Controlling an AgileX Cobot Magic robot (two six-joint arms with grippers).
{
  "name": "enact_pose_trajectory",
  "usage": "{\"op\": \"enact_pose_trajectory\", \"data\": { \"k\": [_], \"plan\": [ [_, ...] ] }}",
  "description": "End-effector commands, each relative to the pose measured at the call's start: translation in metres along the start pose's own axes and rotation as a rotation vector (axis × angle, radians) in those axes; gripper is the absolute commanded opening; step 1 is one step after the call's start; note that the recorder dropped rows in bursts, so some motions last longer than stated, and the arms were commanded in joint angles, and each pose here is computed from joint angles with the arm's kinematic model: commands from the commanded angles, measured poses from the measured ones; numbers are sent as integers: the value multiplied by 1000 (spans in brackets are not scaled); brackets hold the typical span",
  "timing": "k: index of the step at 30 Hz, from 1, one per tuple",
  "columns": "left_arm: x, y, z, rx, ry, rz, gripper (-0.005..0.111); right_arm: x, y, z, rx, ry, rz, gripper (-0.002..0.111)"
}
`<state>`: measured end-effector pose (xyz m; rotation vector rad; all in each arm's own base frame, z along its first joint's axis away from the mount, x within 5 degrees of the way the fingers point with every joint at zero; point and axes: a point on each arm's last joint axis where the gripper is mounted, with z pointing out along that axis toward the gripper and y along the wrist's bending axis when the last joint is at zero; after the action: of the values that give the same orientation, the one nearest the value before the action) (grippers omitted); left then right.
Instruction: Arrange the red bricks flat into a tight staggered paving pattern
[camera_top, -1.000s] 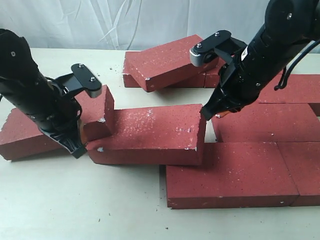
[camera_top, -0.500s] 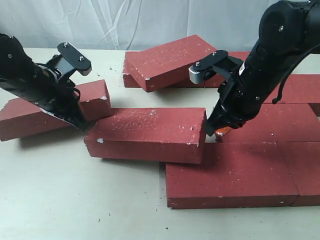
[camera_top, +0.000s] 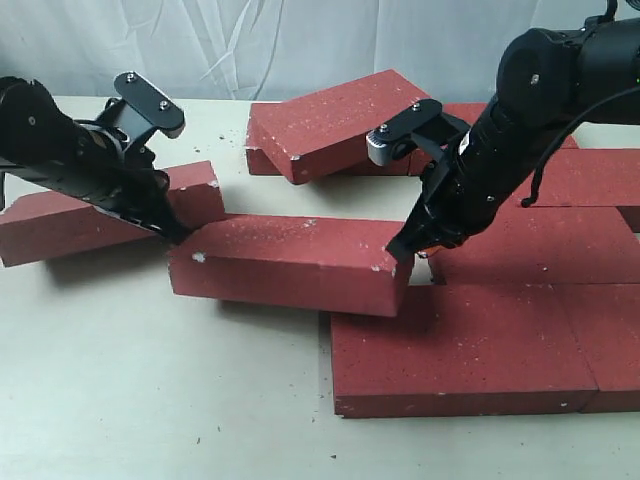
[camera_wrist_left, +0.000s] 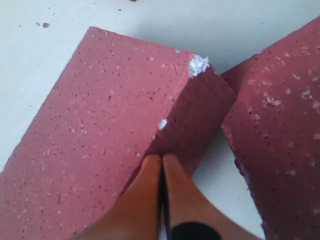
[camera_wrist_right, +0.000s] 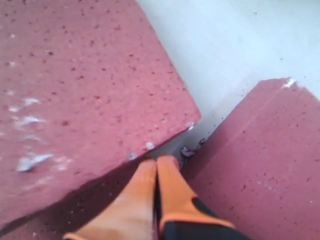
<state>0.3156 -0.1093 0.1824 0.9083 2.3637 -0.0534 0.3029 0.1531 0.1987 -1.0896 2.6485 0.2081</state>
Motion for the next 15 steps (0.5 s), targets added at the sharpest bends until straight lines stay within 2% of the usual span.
{"op": "enact_pose_trajectory", "data": {
  "k": [1, 7, 15],
  "plan": [
    [11, 12, 19, -27, 19, -59, 0, -7, -4, -2, 44, -88, -7, -1],
    [7, 26, 4, -73, -35, -135, 0, -15, -8, -3, 91, -173, -10, -1],
    [2, 24, -16, -65, -54, -132, 0, -12, -12, -6, 150, -138, -97, -1]
  ]
}}
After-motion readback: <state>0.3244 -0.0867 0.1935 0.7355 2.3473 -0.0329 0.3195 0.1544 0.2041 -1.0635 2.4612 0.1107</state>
